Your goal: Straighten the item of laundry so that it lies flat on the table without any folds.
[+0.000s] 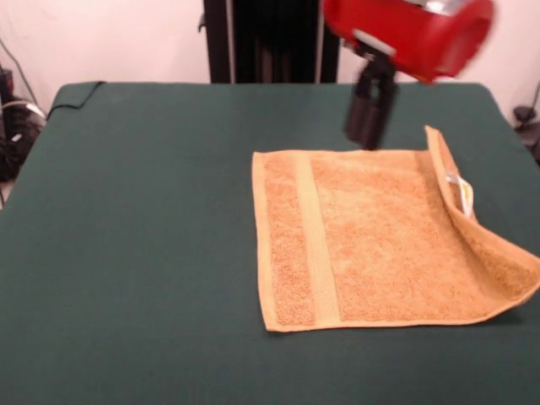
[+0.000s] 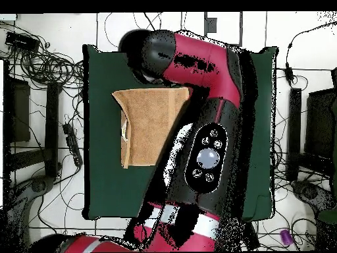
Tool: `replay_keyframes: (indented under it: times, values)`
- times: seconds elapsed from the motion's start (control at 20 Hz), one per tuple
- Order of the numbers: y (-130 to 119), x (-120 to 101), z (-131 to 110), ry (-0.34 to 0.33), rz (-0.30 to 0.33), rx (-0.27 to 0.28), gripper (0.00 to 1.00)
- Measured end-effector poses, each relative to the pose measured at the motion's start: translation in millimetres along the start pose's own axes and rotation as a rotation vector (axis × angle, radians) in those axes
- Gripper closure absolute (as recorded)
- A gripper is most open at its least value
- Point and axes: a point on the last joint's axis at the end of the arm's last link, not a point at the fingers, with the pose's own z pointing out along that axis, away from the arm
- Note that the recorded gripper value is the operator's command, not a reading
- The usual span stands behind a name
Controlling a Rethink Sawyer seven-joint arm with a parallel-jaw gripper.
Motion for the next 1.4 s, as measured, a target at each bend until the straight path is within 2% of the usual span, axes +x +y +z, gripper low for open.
replay_keyframes:
  times: [0.1, 0.3, 0.7, 1.0, 1.4]
  values:
    - [-10, -3, 2, 0.002, -0.010, 0.006, 1.00]
    - [-46, -12, 15, 0.006, -0.039, 0.011, 1.00]
    - [-84, -9, 47, 0.017, -0.036, 0.002, 1.00]
    - [-96, 6, 65, 0.032, -0.058, 0.002, 1.00]
    - [-97, 41, 88, 0.032, -0.121, -0.010, 1.00]
